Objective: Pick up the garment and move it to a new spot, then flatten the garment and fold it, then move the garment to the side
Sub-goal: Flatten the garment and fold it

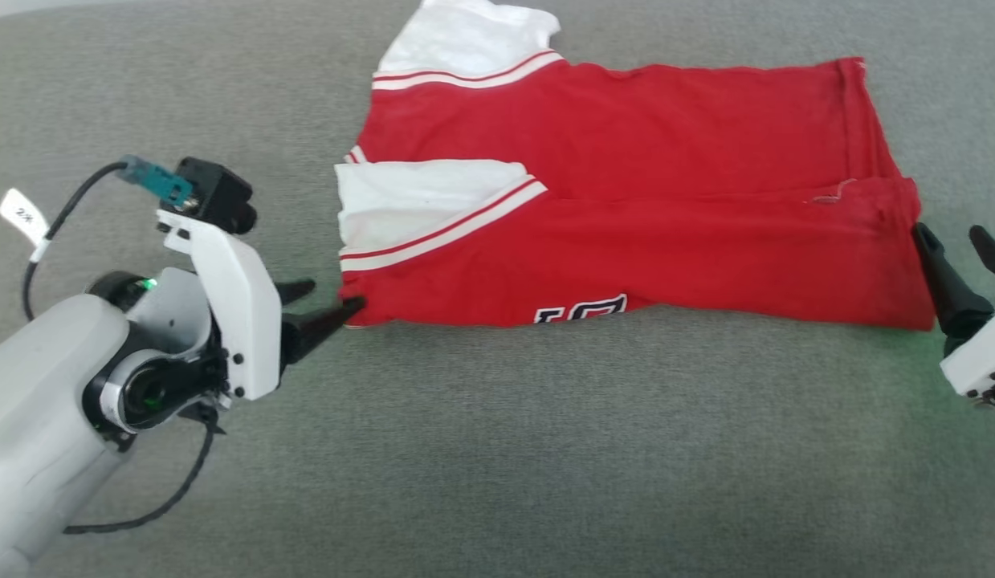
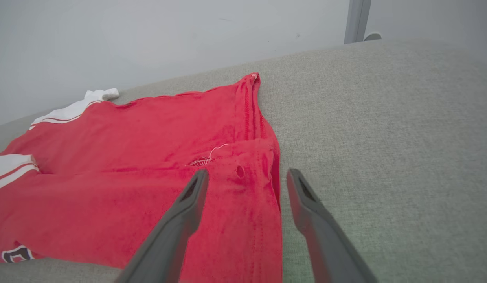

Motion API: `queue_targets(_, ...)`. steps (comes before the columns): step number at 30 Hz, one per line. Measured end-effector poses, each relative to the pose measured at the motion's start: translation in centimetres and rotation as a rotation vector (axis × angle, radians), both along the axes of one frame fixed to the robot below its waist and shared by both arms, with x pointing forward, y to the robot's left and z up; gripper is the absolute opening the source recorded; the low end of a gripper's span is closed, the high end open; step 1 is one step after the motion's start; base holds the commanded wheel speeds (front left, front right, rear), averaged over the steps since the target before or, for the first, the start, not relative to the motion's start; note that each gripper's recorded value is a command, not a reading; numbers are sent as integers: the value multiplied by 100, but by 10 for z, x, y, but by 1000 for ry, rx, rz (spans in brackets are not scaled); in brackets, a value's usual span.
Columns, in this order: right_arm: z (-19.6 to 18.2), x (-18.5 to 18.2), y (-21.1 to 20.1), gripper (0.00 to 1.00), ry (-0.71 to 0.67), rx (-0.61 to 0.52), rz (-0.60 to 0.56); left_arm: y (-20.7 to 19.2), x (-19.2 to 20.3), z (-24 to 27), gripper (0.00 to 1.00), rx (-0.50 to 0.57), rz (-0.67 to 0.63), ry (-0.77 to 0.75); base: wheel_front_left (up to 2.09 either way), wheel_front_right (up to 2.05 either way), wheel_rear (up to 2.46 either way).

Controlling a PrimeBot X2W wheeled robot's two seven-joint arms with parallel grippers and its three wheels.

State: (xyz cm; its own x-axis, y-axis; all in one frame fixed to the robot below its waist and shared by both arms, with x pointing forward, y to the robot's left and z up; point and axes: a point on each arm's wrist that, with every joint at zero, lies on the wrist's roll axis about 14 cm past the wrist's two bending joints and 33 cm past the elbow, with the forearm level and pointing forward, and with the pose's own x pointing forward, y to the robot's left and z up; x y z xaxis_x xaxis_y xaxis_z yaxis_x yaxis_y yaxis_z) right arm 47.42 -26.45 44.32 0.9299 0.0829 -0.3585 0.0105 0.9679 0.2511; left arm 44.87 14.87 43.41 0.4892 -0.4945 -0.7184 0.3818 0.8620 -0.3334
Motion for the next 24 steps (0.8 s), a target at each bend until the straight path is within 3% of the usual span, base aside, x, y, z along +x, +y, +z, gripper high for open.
queue_targets(8,-1,-9,-13,100,8,-2,-40,-11,-10,-50,100,48,-21,241,0,0,0)
queue_targets(11,-4,-12,-18,100,18,-9,-52,-15,-4,-55,100,38,-16,253,0,0,0)
queue_targets(14,-7,-16,-24,100,31,-19,-64,-22,2,-61,70,9,-11,276,0,0,0)
queue_targets(15,-8,-16,-25,100,33,-20,-67,-22,2,-63,50,10,-12,286,0,0,0)
queue_targets(17,-9,-17,-26,100,41,-21,-67,-21,2,-68,22,9,-10,299,0,0,0)
queue_targets(18,-10,-18,-26,100,44,-22,-66,-21,3,-69,0,8,-8,301,0,0,0)
queue_targets(24,-20,-22,-17,100,139,-84,24,-32,4,-66,0,-56,-17,285,0,0,0)
